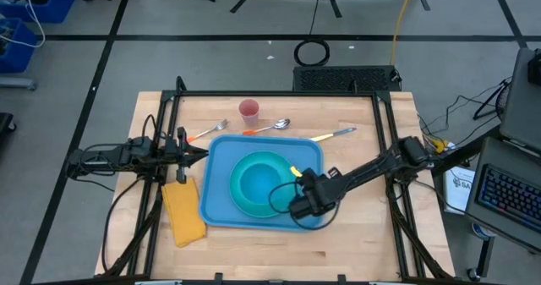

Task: Set up tray
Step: Adjust the serving tray on the table

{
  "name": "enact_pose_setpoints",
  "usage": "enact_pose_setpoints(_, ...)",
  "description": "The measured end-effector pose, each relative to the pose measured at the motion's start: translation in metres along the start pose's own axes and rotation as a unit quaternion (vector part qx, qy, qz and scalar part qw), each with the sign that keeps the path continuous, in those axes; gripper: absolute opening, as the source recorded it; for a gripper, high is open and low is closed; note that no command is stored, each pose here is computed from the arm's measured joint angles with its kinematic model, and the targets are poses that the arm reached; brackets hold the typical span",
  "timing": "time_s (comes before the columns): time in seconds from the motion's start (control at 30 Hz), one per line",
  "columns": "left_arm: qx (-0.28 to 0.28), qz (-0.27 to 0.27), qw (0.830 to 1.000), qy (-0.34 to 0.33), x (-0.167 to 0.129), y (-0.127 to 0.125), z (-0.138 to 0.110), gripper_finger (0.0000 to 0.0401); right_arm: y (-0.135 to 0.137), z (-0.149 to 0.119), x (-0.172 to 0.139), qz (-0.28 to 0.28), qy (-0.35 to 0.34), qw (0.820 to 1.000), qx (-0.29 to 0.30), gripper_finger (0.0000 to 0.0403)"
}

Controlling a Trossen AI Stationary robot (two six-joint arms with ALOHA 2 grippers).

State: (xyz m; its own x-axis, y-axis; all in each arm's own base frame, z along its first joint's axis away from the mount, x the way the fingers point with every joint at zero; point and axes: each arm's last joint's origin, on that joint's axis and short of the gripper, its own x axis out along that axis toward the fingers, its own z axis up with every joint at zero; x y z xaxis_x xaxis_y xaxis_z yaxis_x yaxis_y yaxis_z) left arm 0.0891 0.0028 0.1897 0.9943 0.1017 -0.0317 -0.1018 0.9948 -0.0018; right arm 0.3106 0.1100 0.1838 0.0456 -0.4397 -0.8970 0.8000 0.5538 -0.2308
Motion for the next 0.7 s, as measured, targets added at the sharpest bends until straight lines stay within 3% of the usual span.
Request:
enact_pose_setpoints(0.13, 0.000, 0.001, 1.000, 0.000, 0.000, 0.000, 0.000, 0.0047, -0.015, -0.007, 0.003, 0.073, -0.017, 0.996, 0.047, 0.0121)
enact_pose_setpoints(0.43, 0.000, 0.001, 1.000, 0.000, 0.000, 0.000, 0.000, 0.0047, -0.059, -0.039, 0.027, 0.152, 0.003, 0.977, 0.149, 0.0121)
enact_pose_setpoints(0.7, 0.000, 0.001, 1.000, -0.002, 0.000, 0.000, 0.000, 0.0047, -0.067, -0.051, 0.046, 0.242, -0.008, 0.954, 0.178, 0.0121)
